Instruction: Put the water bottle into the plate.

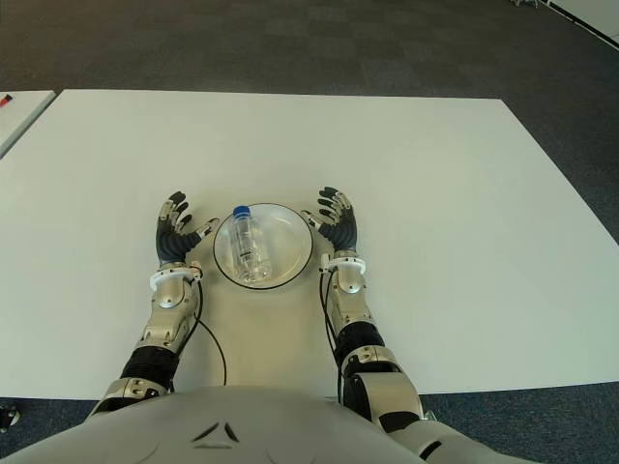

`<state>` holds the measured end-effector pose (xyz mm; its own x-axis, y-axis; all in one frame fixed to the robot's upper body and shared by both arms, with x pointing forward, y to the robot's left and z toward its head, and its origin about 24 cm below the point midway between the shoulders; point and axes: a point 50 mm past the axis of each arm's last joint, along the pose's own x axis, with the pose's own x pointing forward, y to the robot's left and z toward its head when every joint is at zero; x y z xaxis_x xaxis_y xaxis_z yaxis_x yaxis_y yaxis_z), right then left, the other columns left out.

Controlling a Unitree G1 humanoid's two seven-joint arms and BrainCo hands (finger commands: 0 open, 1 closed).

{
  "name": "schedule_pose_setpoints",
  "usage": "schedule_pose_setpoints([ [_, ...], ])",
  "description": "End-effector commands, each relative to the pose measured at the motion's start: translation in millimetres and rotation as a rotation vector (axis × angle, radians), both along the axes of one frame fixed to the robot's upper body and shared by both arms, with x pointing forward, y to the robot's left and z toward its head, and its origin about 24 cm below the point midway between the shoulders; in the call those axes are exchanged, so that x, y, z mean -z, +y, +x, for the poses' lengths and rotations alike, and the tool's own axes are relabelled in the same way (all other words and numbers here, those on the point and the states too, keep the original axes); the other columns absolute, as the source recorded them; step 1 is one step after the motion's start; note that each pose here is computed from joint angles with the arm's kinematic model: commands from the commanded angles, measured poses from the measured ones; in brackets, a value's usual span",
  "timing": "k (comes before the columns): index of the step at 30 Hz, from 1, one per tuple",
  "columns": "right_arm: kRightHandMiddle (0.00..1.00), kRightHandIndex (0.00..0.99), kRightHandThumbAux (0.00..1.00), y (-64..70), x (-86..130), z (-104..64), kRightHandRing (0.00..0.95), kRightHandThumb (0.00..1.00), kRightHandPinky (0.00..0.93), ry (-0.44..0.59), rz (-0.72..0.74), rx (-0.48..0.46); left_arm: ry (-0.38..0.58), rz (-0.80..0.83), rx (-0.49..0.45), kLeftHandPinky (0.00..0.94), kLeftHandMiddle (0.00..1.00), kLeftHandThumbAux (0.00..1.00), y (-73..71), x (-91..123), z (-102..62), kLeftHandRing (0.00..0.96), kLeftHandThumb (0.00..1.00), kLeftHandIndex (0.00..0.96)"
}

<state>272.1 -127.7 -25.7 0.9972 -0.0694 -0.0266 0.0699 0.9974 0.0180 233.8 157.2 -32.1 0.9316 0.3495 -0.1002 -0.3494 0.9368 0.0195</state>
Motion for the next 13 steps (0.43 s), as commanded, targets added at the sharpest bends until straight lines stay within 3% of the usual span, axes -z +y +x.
schedule_pose_setpoints([
  [1,0.282,0.220,0.908,0.7,12.6,-7.9,0.278,0.100,0.302,0.067,-0.013,0.005,0.047,-0.014,-0.007,0.161,0.138,0.992,-3.0,7.3,-2.7,0.126,0.001,0.156],
  [9,0.287,0.219,0.903,0.4,12.3,-8.0,0.293,0.156,0.331,0.064,-0.026,0.009,0.049,-0.029,-0.015,0.155,0.140,0.962,-3.1,7.6,-2.7,0.124,0.106,0.167],
  [13,0.292,0.228,0.895,-0.9,12.4,-8.0,0.303,0.235,0.341,0.063,-0.032,0.011,0.051,-0.026,-0.019,0.151,0.143,0.936,-3.1,7.6,-2.7,0.122,0.175,0.174],
])
